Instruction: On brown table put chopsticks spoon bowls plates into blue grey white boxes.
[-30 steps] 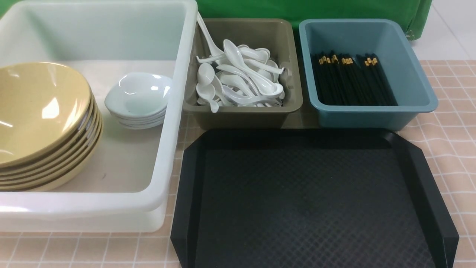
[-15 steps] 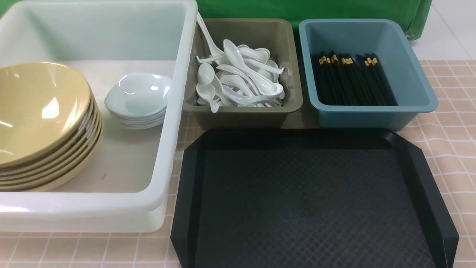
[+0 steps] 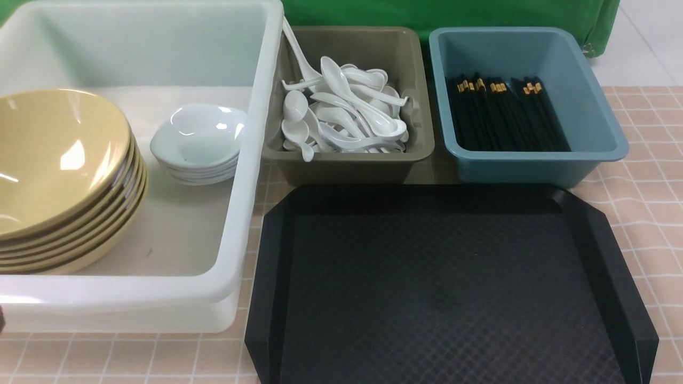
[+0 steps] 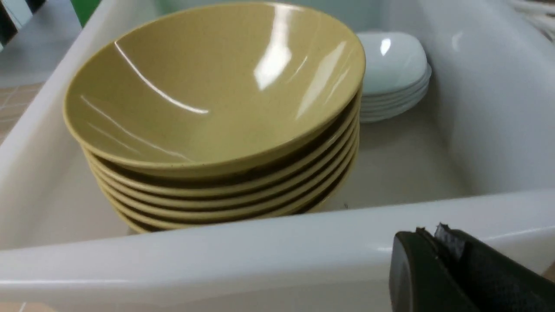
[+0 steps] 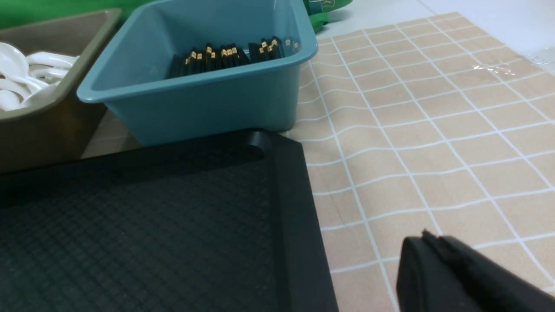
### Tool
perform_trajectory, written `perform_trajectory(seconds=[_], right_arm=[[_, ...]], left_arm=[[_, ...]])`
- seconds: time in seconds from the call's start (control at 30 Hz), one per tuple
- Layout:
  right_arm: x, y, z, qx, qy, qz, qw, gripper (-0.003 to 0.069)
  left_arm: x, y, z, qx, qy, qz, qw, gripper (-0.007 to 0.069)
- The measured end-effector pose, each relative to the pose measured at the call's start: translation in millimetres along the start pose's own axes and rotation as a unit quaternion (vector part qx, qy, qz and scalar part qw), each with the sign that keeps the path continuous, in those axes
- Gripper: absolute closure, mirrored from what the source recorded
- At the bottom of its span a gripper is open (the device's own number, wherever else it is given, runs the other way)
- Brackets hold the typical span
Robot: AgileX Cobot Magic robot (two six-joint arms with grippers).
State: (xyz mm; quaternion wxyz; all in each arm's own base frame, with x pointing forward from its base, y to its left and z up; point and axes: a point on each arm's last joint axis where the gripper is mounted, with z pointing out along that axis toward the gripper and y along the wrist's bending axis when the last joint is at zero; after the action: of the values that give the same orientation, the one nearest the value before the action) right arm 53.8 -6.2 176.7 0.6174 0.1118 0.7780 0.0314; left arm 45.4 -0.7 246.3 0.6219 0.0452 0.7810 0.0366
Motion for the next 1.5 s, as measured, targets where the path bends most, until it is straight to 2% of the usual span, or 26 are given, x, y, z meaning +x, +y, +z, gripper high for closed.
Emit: perform_trajectory(seconds=[0.17, 0.27, 0.47, 1.5], right_arm=[[0.0, 0.0, 0.0, 0.0, 0.0, 0.0, 1.0, 0.0605], [0.0, 0.0, 0.0, 0.0, 0.0, 0.0, 1.0, 0.0602], [0.0, 0.0, 0.0, 0.0, 0.0, 0.0, 1.0, 0.0597], [0.1, 0.0, 0.0, 0.0, 0.0, 0.0, 1.0, 0.0576]], left_arm=[[32.8, -3.4, 13.6, -0.011, -0.048, -0.03, 0.998, 0.0623], [53.3, -4.5, 22.2, -0.02, -0.038, -0.048, 0.998, 0.0623], [63.4, -7.2, 24.0, -0.006, -0.002, -0.064, 0.998, 0.0623], [64.1, -8.1, 23.9, 0.001, 0.002, -0.057, 0.998, 0.0623]])
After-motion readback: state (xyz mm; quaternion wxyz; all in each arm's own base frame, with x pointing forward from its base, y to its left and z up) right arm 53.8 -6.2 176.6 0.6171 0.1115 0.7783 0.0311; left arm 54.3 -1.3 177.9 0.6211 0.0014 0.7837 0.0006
